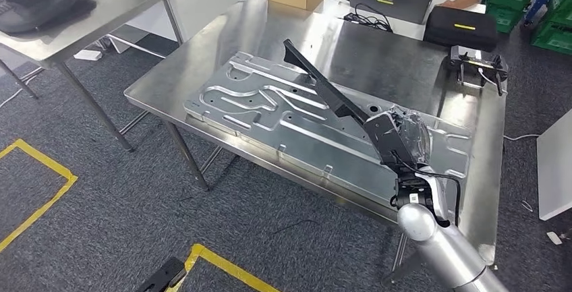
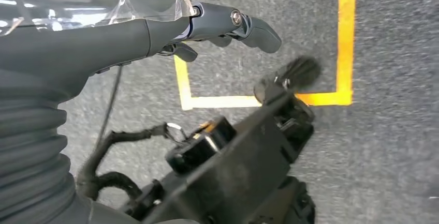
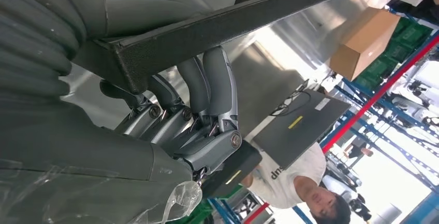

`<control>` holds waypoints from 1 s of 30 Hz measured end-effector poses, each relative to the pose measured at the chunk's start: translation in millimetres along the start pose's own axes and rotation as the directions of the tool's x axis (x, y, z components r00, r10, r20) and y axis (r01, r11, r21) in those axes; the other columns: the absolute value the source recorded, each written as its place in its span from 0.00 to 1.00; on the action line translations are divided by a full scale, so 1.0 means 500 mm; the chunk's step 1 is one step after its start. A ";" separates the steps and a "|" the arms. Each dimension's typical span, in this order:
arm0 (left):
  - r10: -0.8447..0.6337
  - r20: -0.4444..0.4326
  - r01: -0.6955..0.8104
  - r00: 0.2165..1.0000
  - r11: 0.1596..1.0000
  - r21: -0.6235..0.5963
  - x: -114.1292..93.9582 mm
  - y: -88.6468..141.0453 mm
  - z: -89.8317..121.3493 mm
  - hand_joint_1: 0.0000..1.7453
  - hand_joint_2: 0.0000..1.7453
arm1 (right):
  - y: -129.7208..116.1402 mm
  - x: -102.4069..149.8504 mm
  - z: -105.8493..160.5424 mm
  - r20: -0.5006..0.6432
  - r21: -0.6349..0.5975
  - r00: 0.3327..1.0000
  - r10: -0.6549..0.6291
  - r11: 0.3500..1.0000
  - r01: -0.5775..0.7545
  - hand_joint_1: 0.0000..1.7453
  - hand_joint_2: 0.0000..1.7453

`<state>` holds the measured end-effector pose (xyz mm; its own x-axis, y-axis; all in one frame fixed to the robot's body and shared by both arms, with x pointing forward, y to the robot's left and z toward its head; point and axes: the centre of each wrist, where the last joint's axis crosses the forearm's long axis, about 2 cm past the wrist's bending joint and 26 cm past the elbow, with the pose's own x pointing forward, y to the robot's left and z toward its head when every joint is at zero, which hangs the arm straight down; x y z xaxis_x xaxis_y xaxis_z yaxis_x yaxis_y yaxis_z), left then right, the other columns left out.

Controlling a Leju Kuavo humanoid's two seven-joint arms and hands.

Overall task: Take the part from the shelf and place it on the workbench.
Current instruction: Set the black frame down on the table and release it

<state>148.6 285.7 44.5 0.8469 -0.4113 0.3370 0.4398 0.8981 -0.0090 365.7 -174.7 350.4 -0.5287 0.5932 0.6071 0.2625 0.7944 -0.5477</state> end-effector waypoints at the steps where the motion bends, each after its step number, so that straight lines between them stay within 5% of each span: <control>1: 0.006 0.000 -0.006 1.000 1.000 -0.003 -0.001 -0.002 -0.002 0.00 1.00 | 0.000 -0.001 0.000 -0.003 -0.003 1.000 0.002 1.000 -0.002 1.00 1.00; 15: 0.050 -0.005 -0.050 0.999 0.998 0.032 0.006 -0.001 -0.016 0.00 1.00 | 0.001 -0.018 0.010 -0.029 -0.034 0.999 0.033 0.999 -0.034 1.00 1.00; 18: -0.001 0.014 -0.001 1.000 0.989 0.148 0.066 0.032 -0.004 0.00 1.00 | 0.000 -0.021 0.011 -0.024 -0.036 0.999 0.037 0.999 -0.038 1.00 1.00; 22: -0.073 0.066 0.062 0.995 0.986 0.154 0.165 0.111 0.015 0.00 1.00 | 0.008 -0.010 0.004 0.026 -0.033 1.000 0.015 0.999 -0.014 1.00 1.00; 30: 0.077 0.165 -0.100 0.983 0.986 0.134 0.178 0.126 0.005 0.00 1.00 | 0.019 -0.007 0.003 0.013 -0.029 1.000 0.008 1.000 -0.007 1.00 1.00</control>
<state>250.7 306.0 76.0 0.8172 -0.3095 0.4862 0.3089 0.9474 0.0839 369.0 -169.3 342.1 -0.5368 0.5976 0.5955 0.2896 0.7935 -0.5352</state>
